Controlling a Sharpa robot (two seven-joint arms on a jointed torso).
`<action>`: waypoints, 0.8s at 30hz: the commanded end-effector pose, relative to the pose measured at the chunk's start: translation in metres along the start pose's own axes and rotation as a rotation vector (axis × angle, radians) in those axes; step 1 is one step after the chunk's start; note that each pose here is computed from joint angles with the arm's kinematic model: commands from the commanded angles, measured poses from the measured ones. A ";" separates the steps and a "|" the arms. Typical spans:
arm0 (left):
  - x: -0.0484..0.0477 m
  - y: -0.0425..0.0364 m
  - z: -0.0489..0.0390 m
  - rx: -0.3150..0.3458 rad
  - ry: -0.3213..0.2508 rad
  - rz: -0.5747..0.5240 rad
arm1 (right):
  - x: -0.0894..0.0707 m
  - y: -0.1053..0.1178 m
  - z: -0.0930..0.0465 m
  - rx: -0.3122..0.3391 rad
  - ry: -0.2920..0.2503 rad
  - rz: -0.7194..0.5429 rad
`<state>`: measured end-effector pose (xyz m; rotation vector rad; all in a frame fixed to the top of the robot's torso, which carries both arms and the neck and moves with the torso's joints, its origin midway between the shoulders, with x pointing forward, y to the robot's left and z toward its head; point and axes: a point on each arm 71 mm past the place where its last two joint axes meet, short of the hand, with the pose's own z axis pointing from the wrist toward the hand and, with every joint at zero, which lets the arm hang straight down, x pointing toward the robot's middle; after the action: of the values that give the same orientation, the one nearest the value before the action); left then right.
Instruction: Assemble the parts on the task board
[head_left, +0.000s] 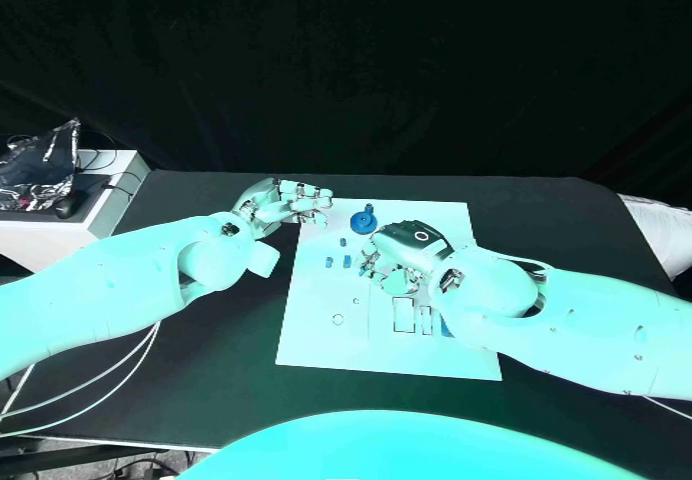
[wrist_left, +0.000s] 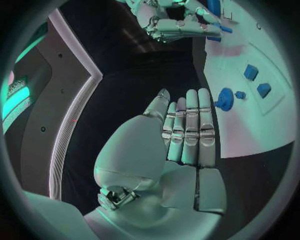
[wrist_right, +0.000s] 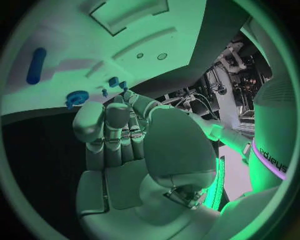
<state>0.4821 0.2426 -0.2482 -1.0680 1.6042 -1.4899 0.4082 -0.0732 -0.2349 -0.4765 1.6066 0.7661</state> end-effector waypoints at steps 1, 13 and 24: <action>0.0010 -0.0015 0.0022 0.025 -0.026 -0.002 | 0.011 0.008 0.002 -0.014 0.037 -0.093; 0.0050 -0.0014 0.0047 0.029 -0.020 -0.006 | 0.026 0.020 0.004 -0.033 0.083 -0.103; 0.0044 -0.0015 0.0037 0.025 -0.009 -0.008 | 0.031 0.017 0.002 -0.020 0.102 -0.113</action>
<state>0.4840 0.2383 -0.2484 -1.0713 1.5812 -1.4819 0.3925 -0.0558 -0.2604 -0.5963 1.6474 0.7093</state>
